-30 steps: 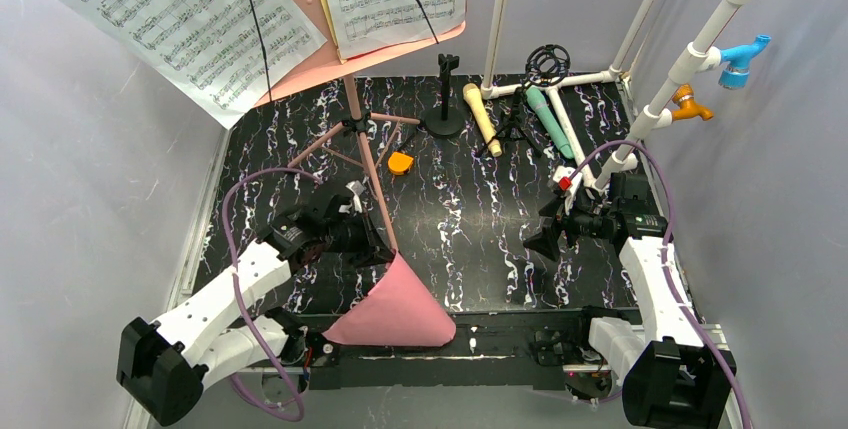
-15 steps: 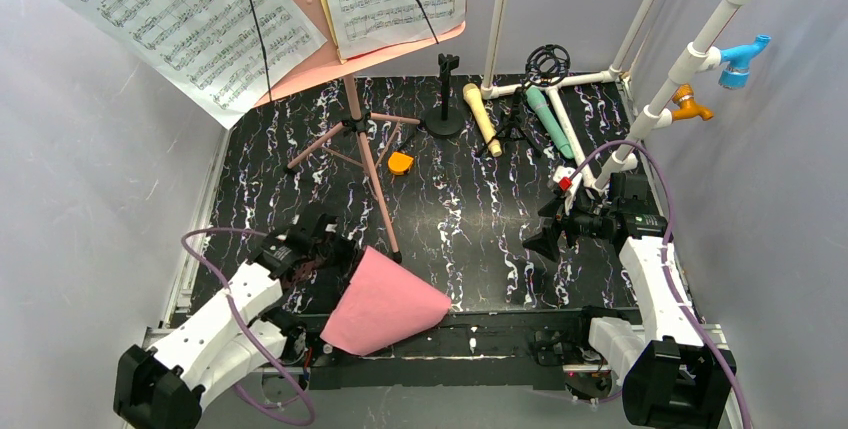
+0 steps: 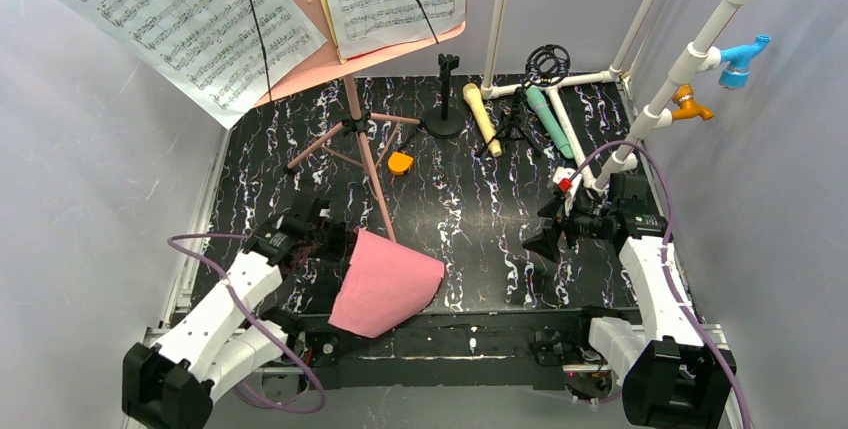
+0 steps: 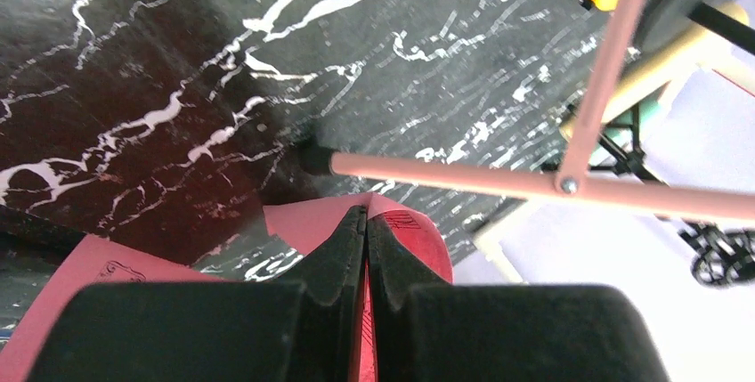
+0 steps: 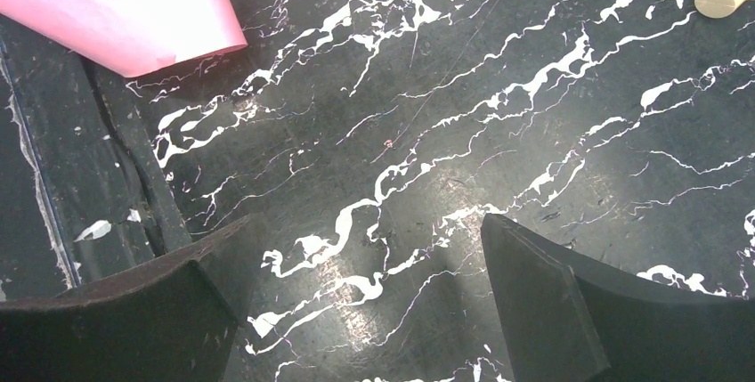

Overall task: Pack up the instrument practice props
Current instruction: Place the sheet music at the center of the board.

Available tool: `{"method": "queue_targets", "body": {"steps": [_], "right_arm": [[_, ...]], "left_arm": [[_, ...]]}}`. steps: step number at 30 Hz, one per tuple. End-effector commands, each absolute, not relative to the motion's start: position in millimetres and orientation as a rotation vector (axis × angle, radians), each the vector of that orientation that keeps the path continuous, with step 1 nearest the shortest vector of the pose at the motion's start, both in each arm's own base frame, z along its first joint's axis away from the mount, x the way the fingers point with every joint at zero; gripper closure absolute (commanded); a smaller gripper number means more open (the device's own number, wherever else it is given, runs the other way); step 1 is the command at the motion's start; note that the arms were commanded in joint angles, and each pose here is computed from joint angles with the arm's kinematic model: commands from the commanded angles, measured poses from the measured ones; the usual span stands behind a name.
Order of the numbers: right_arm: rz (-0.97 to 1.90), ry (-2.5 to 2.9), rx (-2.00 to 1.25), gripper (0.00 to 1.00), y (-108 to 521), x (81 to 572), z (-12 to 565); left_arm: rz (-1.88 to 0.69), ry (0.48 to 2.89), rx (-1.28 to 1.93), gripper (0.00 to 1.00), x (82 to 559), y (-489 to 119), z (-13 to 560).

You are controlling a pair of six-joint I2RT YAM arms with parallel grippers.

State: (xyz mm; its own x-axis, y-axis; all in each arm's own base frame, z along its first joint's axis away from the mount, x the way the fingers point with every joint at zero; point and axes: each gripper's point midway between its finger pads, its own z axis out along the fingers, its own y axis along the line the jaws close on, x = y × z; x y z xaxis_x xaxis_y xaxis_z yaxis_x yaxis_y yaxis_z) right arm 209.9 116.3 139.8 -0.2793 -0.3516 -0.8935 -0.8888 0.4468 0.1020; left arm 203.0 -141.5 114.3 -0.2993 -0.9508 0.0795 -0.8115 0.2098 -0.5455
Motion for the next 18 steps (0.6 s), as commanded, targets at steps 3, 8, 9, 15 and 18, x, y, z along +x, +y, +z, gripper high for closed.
{"method": "queue_targets", "body": {"steps": [3, 8, 9, 15, 18], "right_arm": [[0.841, 1.799, -1.077, 0.0, 123, 202, 143], [0.845, 1.798, -1.085, 0.0, 124, 202, 143], [0.845, 1.798, -1.084, 0.0, 124, 202, 143], [0.845, 1.798, -1.091, 0.0, 125, 201, 142], [0.843, 1.8, -1.091, 0.0, 124, 201, 142]], "left_arm": [[-0.553, 2.232, -1.748, 1.0, 210, -127, 90], [-0.416, 2.274, -1.741, 1.0, 206, -109, 83], [-0.389, 2.282, -1.714, 1.0, 205, -105, 87], [-0.245, 2.386, -1.598, 1.0, 198, -89, 87], [-0.218, 2.462, -1.552, 1.0, 197, -93, 84]]}}
